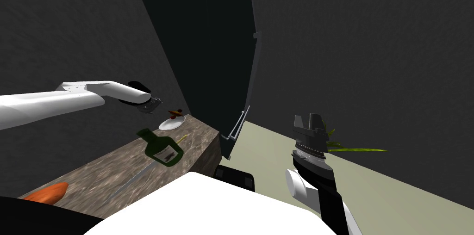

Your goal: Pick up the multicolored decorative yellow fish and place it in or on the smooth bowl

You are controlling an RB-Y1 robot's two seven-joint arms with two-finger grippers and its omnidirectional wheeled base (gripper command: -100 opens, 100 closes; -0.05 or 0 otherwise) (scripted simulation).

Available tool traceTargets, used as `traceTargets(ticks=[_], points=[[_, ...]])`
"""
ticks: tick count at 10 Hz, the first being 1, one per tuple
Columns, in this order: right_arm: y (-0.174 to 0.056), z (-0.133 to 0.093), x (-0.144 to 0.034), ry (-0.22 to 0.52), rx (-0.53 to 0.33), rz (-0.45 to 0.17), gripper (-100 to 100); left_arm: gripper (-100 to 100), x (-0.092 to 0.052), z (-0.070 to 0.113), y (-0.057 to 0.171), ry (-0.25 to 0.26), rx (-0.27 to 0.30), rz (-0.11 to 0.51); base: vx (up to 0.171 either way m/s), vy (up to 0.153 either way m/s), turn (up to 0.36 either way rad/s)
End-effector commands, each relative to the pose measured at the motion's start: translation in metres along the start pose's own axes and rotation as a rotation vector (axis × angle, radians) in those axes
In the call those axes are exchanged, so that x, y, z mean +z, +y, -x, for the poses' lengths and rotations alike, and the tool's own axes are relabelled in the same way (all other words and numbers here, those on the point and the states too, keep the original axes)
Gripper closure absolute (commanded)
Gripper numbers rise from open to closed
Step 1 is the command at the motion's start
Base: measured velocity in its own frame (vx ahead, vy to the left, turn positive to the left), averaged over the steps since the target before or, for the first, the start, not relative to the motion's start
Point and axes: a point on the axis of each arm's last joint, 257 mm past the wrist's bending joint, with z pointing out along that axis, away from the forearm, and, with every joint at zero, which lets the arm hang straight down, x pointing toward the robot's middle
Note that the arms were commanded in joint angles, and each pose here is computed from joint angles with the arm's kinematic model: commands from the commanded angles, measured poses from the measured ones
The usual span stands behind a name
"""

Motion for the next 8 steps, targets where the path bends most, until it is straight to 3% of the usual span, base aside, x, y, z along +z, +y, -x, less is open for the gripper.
traceTargets(ticks=[1, 2, 3, 8], points=[[0.0, 0.0, 0.0, 0.0, 0.0, 0.0, 0, -100, -0.0096, -0.0013, -0.0078, 0.009, 0.001, 0.006, -0.01, 0.003, -0.028], [0.0, 0.0, 0.0, 0.0, 0.0, 0.0, 0, -100, -0.0065, -0.0006, -0.0048, 0.006, -0.002, 0.002, 0.0, 0.0, 0.0], [0.0, 0.0, 0.0, 0.0, 0.0, 0.0, 0, 0, -0.0072, -0.0006, -0.0049, 0.007, -0.001, 0.004, 0.0, 0.0, 0.0], [0.0, 0.0, 0.0, 0.0, 0.0, 0.0, 0, 0, -0.0071, -0.0006, -0.0049, 0.007, -0.001, 0.004, 0.0, 0.0, 0.0]])
